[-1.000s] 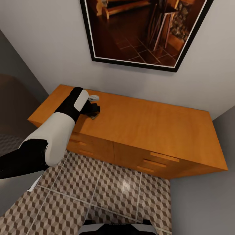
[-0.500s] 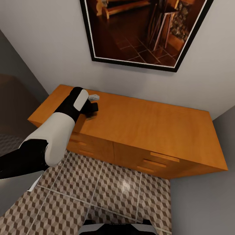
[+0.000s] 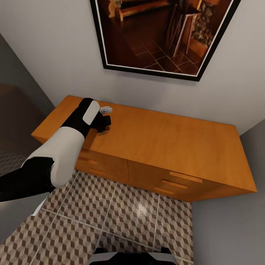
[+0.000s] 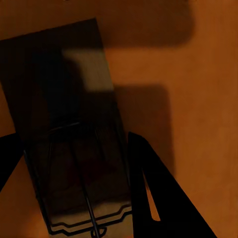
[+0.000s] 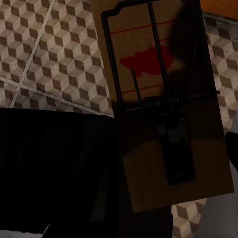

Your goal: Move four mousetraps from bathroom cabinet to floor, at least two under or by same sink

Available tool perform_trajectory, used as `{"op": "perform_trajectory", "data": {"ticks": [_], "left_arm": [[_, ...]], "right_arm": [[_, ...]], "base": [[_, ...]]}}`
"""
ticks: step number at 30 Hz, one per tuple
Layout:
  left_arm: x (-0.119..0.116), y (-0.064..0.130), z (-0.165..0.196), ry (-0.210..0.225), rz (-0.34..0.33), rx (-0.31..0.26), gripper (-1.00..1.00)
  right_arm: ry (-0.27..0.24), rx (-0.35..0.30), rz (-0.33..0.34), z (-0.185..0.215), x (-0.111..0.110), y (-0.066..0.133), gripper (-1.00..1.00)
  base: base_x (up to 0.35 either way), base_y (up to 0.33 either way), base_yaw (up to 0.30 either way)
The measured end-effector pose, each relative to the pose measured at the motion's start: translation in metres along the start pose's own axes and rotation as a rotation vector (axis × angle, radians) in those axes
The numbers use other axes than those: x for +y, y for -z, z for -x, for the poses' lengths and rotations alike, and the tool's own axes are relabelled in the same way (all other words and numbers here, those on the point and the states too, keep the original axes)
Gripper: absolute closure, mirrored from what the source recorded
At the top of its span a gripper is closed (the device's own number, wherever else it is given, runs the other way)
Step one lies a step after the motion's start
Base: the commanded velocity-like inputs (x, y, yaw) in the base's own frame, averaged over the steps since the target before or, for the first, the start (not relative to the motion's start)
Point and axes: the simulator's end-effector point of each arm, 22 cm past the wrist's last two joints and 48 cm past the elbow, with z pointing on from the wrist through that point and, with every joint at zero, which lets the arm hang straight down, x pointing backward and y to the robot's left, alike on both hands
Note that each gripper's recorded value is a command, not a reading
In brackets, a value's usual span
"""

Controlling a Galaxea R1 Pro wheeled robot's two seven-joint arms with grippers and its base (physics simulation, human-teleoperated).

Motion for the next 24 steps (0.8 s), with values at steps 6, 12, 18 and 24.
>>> {"op": "perform_trajectory", "data": {"ticks": [6,12,18,24], "left_arm": [[0.0008,0.0000,0.0001,0.000,0.001,0.000,1.00],[0.0013,-0.0001,0.0002,-0.001,0.003,0.000,1.00],[0.0047,0.0001,-0.0020,-0.011,0.018,0.006,1.00],[0.0081,0.0019,-0.0050,-0.021,0.033,0.016,1.00]], "right_arm": [[0.000,0.000,0.000,0.0000,0.0000,0.0000,1.00],[0.000,0.000,0.000,0.0000,0.0000,0.0000,1.00],[0.001,-0.004,0.000,0.0014,-0.0001,-0.0006,1.00],[0.002,-0.012,0.000,0.0042,-0.0003,-0.0018,1.00]], "base": [[0.000,0.000,0.000],[0.000,0.000,0.000],[0.000,0.000,0.000],[0.000,0.000,0.000]]}}
